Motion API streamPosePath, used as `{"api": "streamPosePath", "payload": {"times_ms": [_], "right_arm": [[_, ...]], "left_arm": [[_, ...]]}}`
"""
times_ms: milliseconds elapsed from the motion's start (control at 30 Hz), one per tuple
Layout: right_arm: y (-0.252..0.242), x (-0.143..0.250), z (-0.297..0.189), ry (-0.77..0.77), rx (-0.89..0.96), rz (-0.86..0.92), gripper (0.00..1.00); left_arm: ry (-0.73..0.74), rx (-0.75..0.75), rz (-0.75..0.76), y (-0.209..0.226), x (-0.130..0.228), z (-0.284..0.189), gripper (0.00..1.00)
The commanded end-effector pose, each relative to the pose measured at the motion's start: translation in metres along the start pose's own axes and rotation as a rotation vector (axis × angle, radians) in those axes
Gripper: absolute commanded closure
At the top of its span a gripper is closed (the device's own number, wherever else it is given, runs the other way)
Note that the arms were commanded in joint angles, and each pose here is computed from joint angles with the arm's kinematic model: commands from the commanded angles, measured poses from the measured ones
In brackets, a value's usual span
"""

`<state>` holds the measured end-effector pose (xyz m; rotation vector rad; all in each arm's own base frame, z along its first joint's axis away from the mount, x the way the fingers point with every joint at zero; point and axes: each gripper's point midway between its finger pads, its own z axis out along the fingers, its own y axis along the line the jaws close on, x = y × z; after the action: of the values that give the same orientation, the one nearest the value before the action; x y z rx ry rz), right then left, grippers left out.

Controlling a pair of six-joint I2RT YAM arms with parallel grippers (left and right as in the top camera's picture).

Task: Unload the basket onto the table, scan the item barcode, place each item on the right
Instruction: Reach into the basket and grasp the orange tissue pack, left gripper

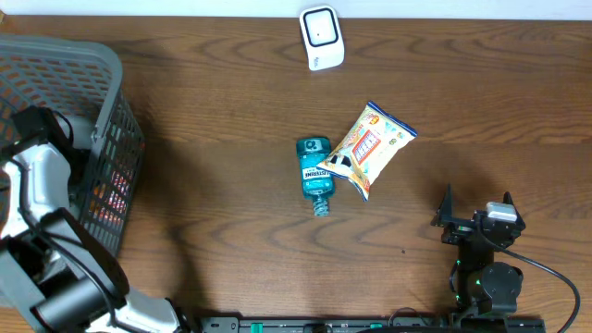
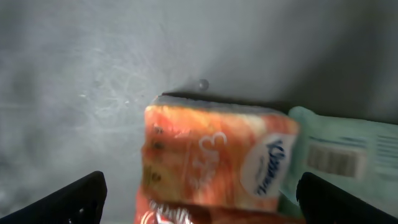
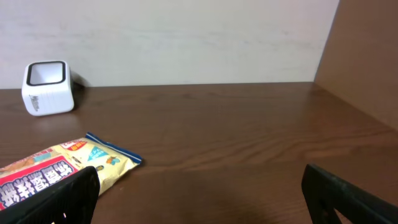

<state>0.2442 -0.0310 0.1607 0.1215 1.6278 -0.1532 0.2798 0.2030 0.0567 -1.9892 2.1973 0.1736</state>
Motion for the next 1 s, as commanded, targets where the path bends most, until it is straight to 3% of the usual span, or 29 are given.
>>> {"api": "streamPosePath", "payload": {"times_ms": [0,333,967], "right_arm": [[0.0,0.0,0.0,-0.002,0.004,-0.016,0.01],[0.0,0.0,0.0,-0.002,0.004,-0.016,0.01],[0.0,0.0,0.0,-0.002,0.004,-0.016,0.01]], "left_arm": [[0.009,-0.018,0.017,0.0,-0.001,0.009,0.02],[-0.067,-0.091,0.046,0.011,-0.014,0.012,0.02],[-0.082,-0.073,0.041,0.008,-0.016,0.019,0.02]]}}
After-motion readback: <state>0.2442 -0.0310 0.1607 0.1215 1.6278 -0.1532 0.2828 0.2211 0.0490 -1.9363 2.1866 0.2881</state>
